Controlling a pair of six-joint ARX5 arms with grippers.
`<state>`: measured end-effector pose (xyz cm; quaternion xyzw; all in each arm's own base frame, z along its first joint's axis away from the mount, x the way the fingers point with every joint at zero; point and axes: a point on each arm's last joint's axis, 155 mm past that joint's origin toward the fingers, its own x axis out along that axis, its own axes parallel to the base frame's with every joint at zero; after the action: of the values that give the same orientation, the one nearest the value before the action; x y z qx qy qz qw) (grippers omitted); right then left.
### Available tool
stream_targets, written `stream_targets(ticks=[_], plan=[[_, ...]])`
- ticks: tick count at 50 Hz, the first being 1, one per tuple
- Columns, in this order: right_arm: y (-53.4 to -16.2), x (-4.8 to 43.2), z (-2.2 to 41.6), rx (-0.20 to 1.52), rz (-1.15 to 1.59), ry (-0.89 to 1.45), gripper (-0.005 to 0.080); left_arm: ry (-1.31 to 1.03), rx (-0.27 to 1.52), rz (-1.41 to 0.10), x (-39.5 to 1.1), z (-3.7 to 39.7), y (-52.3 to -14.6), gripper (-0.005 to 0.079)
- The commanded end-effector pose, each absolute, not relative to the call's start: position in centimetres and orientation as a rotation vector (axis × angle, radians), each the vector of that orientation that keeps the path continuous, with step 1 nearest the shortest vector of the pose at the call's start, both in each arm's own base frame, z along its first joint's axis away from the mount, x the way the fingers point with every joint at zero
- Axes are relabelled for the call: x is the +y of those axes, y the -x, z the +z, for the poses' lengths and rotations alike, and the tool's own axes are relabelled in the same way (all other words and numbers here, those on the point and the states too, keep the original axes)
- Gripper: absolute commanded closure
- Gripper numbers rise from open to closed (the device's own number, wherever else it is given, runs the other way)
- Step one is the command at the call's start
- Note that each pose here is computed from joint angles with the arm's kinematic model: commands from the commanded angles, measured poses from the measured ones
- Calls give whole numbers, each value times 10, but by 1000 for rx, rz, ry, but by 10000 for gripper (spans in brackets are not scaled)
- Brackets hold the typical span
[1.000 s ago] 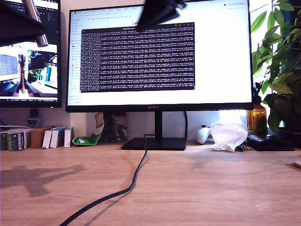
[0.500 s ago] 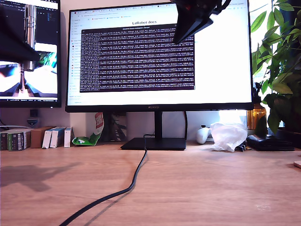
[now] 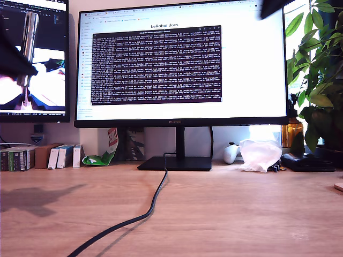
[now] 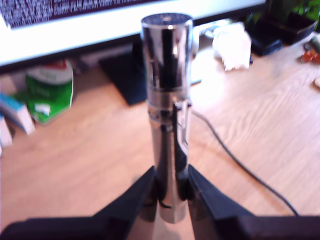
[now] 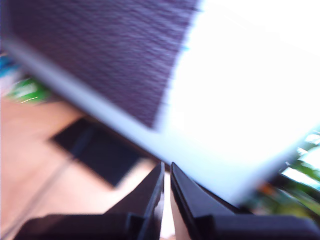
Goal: Pick the metallic laser pointer with your right arm, pass it to your left arm, then place it down to the left side of the table
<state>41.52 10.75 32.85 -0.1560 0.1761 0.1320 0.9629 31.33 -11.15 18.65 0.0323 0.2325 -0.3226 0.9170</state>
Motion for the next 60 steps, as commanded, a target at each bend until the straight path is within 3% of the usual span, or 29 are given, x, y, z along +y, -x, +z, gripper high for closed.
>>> stream_targets(ticks=[1, 16, 33, 48, 60], plan=[[-404, 97, 329, 330, 232, 292, 765, -76, 491, -642, -107, 185, -313, 762], [-344, 56, 319, 234, 129, 251, 765, -59, 661, -617, -100, 153, -293, 762], [-290, 55, 282, 190, 189, 299, 765, 68, 1054, -583, -94, 91, -259, 762], [-272, 52, 294, 122, 189, 317, 765, 163, 1370, -552, -91, 44, -244, 762], [-271, 52, 288, 144, 193, 320, 765, 211, 1515, -546, -91, 23, -236, 762]])
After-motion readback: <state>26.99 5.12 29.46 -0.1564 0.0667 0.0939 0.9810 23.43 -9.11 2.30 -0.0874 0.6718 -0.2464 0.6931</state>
